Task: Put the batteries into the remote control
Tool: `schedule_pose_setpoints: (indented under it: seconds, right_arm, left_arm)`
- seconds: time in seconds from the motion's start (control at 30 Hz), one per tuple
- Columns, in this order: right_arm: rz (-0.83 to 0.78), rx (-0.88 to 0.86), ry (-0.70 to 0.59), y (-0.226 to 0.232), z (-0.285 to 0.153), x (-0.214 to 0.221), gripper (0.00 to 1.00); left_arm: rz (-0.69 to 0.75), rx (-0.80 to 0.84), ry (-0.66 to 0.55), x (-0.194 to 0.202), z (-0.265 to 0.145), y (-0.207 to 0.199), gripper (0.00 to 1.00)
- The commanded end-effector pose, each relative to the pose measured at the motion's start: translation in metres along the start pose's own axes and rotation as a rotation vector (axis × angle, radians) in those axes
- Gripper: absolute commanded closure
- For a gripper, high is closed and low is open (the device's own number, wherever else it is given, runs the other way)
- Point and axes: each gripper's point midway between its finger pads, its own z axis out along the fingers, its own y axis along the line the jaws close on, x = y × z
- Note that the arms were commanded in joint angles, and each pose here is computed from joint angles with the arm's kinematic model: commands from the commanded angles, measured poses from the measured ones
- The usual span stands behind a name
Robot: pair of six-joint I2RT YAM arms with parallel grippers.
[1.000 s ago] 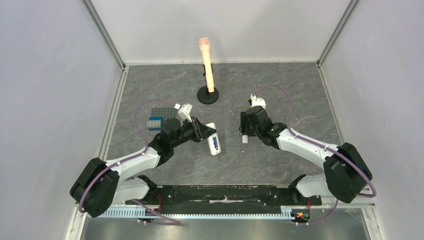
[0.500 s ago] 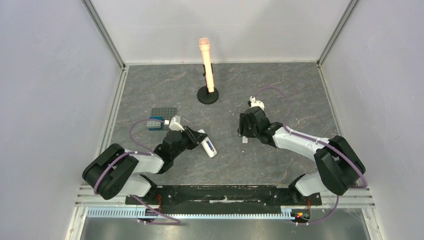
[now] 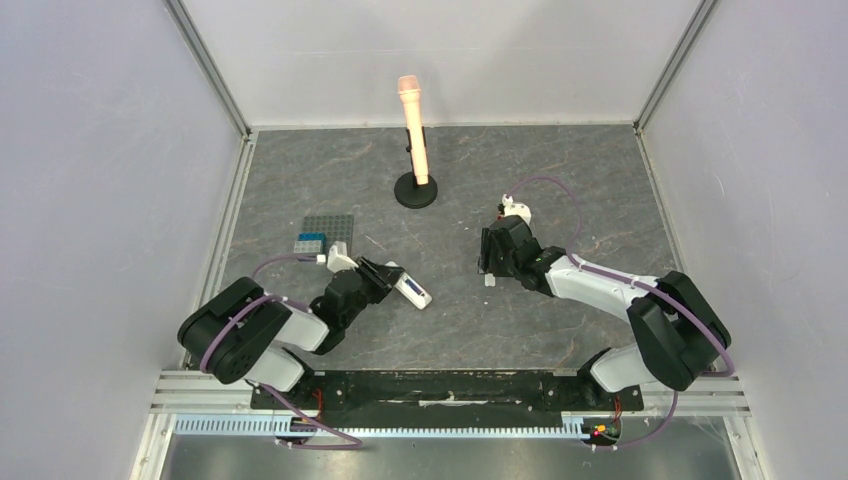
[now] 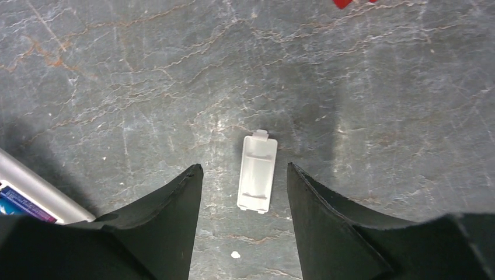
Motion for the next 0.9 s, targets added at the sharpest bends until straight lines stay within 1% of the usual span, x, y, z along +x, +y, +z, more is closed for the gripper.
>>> schedule_pose_setpoints:
  seconds: [0.0,0.03,0.1,0.23,0.37,0.57,0.87]
  right_arm:
    - [0.047,0.071,-0.076,-0.006,0.000,-0.026,0.42]
    - [0.060,0.087,-0.074,-0.008,0.002,-0.027,0.44]
    - [0.084,0.096,-0.067,-0.008,0.005,-0.030,0.53]
    - [0.132,0.102,-0.051,-0.005,0.013,-0.032,0.61]
    - [0.111,0.113,-0.021,-0.006,0.019,-0.028,0.62]
    - [0.037,0.149,0.018,-0.016,0.024,-0.017,0.60]
    - [-0.045,0.163,0.040,-0.017,0.033,-0.015,0.65]
  left_arm:
    - [-0.020,-0.103,-0.042,-0.005,-0.006,0.021,0.60]
    - [-0.015,-0.114,-0.042,-0.005,-0.007,0.021,0.57]
    - [0.000,-0.148,-0.044,-0.005,-0.011,0.026,0.54]
    - [0.011,-0.186,-0.065,-0.010,-0.019,0.030,0.49]
    - [0.003,-0.213,-0.064,-0.011,-0.026,0.034,0.48]
    - [-0.006,-0.270,-0.067,-0.014,-0.039,0.042,0.47]
    - [-0.006,-0.286,-0.102,-0.026,-0.052,0.040,0.47]
